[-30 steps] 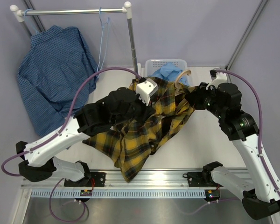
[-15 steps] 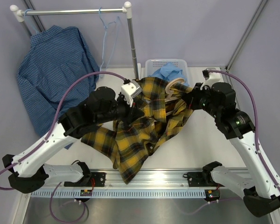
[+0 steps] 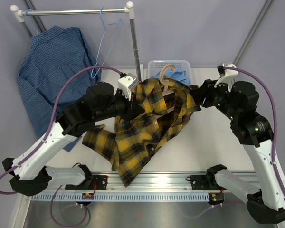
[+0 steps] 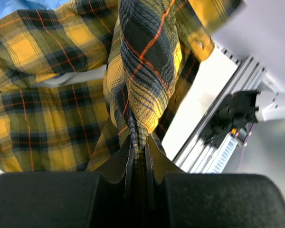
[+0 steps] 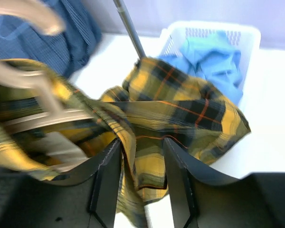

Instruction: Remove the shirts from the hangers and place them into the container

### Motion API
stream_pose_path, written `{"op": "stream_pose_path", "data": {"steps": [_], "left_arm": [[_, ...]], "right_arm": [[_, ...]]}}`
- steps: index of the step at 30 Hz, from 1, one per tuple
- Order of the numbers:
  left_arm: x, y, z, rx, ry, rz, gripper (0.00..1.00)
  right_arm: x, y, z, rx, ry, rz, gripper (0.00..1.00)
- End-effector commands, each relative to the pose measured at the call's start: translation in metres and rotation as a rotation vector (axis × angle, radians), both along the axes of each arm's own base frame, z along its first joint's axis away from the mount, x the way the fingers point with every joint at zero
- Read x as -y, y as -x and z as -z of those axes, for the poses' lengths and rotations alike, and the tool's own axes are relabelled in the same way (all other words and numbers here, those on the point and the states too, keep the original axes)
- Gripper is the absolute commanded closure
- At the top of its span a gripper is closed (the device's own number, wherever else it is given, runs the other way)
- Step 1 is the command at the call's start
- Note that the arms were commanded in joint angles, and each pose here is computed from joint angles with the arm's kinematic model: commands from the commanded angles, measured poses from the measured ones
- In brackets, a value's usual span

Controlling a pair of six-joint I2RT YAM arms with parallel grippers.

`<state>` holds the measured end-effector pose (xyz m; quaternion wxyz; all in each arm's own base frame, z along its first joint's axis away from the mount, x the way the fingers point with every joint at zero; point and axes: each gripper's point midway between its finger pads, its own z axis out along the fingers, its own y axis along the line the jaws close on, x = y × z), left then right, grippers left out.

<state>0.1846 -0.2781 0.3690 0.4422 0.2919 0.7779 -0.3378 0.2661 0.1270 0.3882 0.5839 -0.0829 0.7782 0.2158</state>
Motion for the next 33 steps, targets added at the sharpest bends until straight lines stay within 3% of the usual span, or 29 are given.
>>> {"op": "stream_pose_path", "data": {"steps": [1, 5, 8, 10, 15, 21, 33], "left_arm": [[0.014, -0.016, -0.043, 0.052, 0.142, -0.047, 1.0], [0.026, -0.019, -0.046, 0.042, 0.157, -0.024, 1.0], [0.031, -0.022, -0.041, 0.026, 0.15, -0.024, 1.0], [0.032, -0.023, -0.04, 0.016, 0.152, -0.032, 1.0], [0.038, -0.023, -0.04, -0.002, 0.158, -0.02, 1.0], [0.044, -0.018, -0.045, -0.001, 0.166, 0.019, 1.0], [0.046, -0.014, -0.047, 0.008, 0.166, 0.034, 1.0]], "right_arm": [[-0.001, 0.021, -0.048, 0.137, -0.03, -0.065, 0.48], [-0.012, 0.03, -0.066, 0.181, -0.095, -0.123, 0.41], [0.011, 0.02, -0.076, 0.223, -0.074, 0.017, 0.33], [0.014, 0.016, -0.077, 0.225, -0.041, 0.028, 0.33], [-0.034, 0.029, -0.077, 0.182, -0.108, -0.233, 0.36], [-0.055, 0.005, -0.05, 0.095, -0.166, -0.259, 0.43], [-0.082, -0.012, -0.036, 0.035, -0.161, -0.302, 0.47]]}}
